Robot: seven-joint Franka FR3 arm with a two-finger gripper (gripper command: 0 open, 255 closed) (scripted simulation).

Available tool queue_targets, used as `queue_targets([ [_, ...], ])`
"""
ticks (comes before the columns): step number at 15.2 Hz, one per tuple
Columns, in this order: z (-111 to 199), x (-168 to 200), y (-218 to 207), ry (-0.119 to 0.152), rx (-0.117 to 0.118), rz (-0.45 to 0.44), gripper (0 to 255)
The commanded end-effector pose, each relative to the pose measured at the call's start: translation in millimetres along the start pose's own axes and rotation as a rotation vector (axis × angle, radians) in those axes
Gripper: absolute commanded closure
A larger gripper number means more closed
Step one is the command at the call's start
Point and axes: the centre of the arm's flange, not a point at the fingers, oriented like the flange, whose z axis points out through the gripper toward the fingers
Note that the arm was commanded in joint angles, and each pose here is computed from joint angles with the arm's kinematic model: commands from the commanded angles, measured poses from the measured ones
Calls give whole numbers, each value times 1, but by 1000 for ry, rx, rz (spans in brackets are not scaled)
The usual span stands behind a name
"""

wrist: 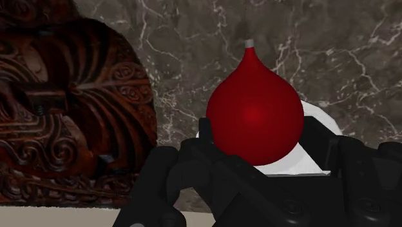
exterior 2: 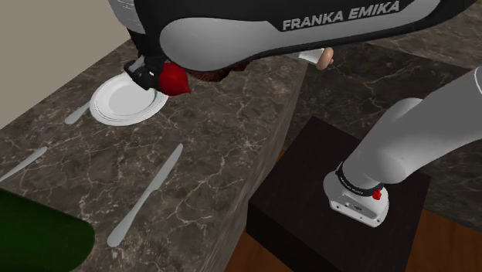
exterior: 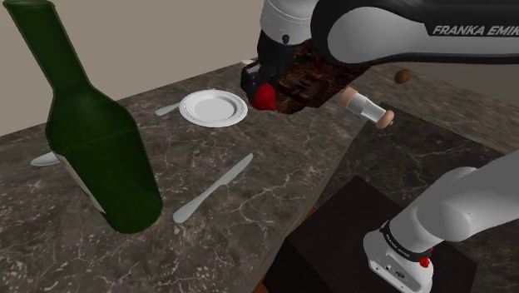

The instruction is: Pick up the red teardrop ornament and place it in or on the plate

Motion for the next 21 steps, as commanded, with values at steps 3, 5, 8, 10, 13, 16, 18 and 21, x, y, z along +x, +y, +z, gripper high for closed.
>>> queue_targets([
  [3,17,49,-13,1,1,1,255],
  [5,24,74,-19,1,1,1,255],
  [8,35,110,-29,1,1,1,255],
  [10,43,135,-36,1,1,1,255],
  [13,57,145,-41,1,1,1,255],
  [16,71,140,-44,1,1,1,255],
  [18,81,137,-46,1,1,1,255],
  [21,96,132,-49,1,1,1,255],
])
